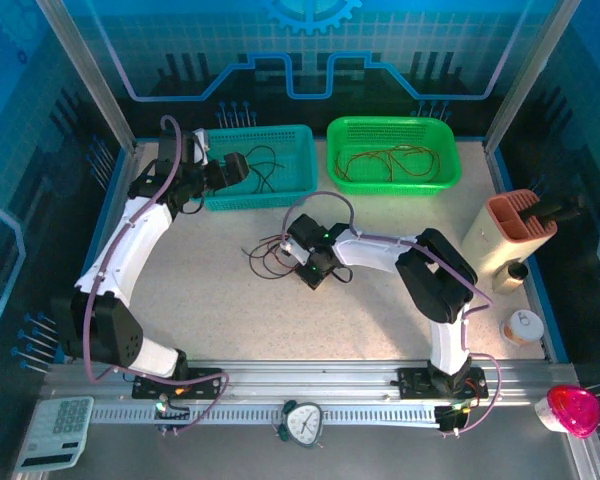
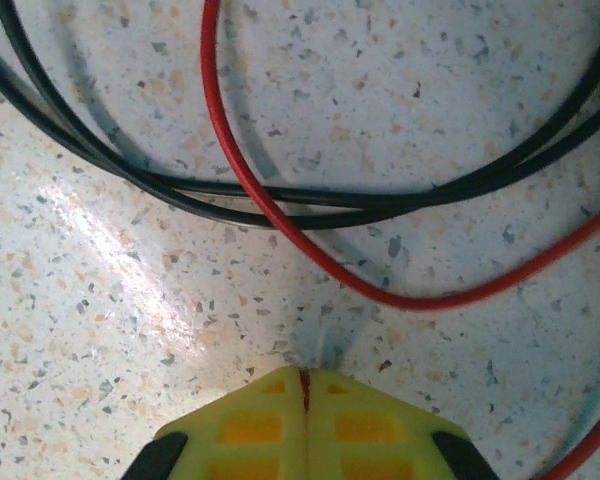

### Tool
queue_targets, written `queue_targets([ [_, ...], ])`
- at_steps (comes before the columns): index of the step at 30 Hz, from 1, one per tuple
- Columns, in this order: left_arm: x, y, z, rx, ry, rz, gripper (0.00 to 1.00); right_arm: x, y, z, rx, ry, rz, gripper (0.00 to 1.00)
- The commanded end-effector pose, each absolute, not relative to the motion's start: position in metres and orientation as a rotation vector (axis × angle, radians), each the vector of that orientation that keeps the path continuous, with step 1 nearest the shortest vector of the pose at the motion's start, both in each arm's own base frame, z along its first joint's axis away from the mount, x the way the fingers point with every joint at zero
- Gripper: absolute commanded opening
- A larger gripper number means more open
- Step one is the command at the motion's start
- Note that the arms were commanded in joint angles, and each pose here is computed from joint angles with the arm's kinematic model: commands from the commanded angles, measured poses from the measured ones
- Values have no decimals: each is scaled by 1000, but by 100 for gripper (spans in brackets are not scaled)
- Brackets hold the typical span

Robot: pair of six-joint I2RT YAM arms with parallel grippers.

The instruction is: Untangle the cables

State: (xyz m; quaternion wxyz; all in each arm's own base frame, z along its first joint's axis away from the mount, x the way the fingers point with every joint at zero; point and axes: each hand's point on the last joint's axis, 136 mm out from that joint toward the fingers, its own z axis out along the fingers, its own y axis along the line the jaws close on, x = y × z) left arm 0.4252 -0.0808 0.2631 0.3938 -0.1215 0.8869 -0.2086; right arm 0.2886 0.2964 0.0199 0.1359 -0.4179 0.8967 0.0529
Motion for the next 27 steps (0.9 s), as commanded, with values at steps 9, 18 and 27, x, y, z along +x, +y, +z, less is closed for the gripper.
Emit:
queue_targets([
  [9,414,-86,305,-275,2147,-618,99,290,317,142,-1109,2413,405,0],
  [18,401,-100,308,-260,2141,-730,99,300,309,278,-850,2165,694,0],
  [27,382,-138,296,-167,2148,-867,99,304,295,388,-679,1925,862,0],
])
